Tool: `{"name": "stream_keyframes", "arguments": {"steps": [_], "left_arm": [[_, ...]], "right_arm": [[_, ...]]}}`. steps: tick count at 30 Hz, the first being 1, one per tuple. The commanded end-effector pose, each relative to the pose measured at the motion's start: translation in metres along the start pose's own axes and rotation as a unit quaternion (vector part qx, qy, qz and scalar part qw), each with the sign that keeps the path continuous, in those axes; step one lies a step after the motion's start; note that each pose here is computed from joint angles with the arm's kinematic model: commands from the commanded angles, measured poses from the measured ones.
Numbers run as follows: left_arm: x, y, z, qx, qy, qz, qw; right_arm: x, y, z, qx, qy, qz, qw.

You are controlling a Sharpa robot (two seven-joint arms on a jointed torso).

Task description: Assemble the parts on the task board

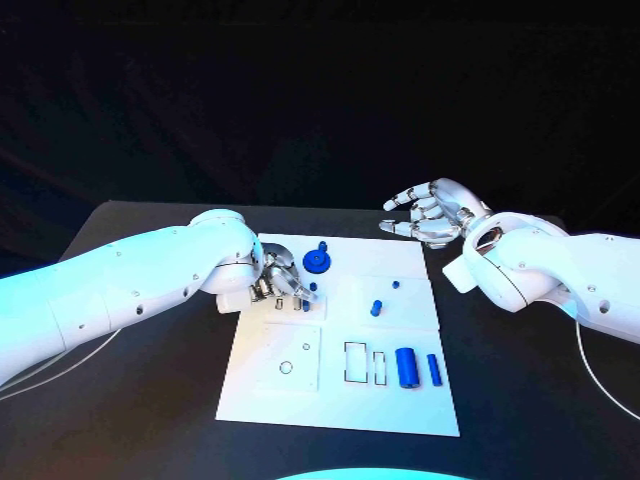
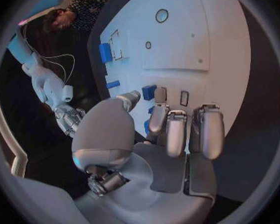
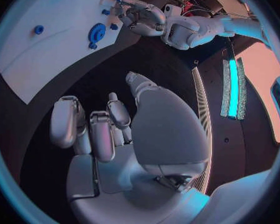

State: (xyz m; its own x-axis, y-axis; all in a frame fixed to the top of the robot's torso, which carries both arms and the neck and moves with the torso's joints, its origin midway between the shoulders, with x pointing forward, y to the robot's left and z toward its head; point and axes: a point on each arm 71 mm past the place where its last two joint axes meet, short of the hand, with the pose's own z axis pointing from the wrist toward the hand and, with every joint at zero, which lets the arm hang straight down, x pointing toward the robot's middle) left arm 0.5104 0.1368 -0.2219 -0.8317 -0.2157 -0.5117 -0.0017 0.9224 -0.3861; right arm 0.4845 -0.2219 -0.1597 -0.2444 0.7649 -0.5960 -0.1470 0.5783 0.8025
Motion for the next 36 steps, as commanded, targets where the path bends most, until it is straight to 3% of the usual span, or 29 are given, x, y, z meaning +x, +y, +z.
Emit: {"name": "stream_keyframes", "arguments": {"steps": [1, 22, 36], "left_arm": [[0.0011, -0.0023, 0.0006, 0.004, 0.009, 0.004, 1.000], [0.0019, -0.0042, 0.0020, 0.010, 0.012, 0.005, 1.000], [0.0015, -0.0004, 0.0000, 0.016, 0.012, -0.015, 1.000]], "right_arm": [[0.0016, 0.0010, -0.0001, -0.005, 0.009, -0.005, 1.000], [0.0016, 0.0003, -0.0002, -0.003, 0.012, -0.006, 1.000], [0.0016, -0.0005, 0.0003, -0.002, 0.014, -0.007, 1.000]]}}
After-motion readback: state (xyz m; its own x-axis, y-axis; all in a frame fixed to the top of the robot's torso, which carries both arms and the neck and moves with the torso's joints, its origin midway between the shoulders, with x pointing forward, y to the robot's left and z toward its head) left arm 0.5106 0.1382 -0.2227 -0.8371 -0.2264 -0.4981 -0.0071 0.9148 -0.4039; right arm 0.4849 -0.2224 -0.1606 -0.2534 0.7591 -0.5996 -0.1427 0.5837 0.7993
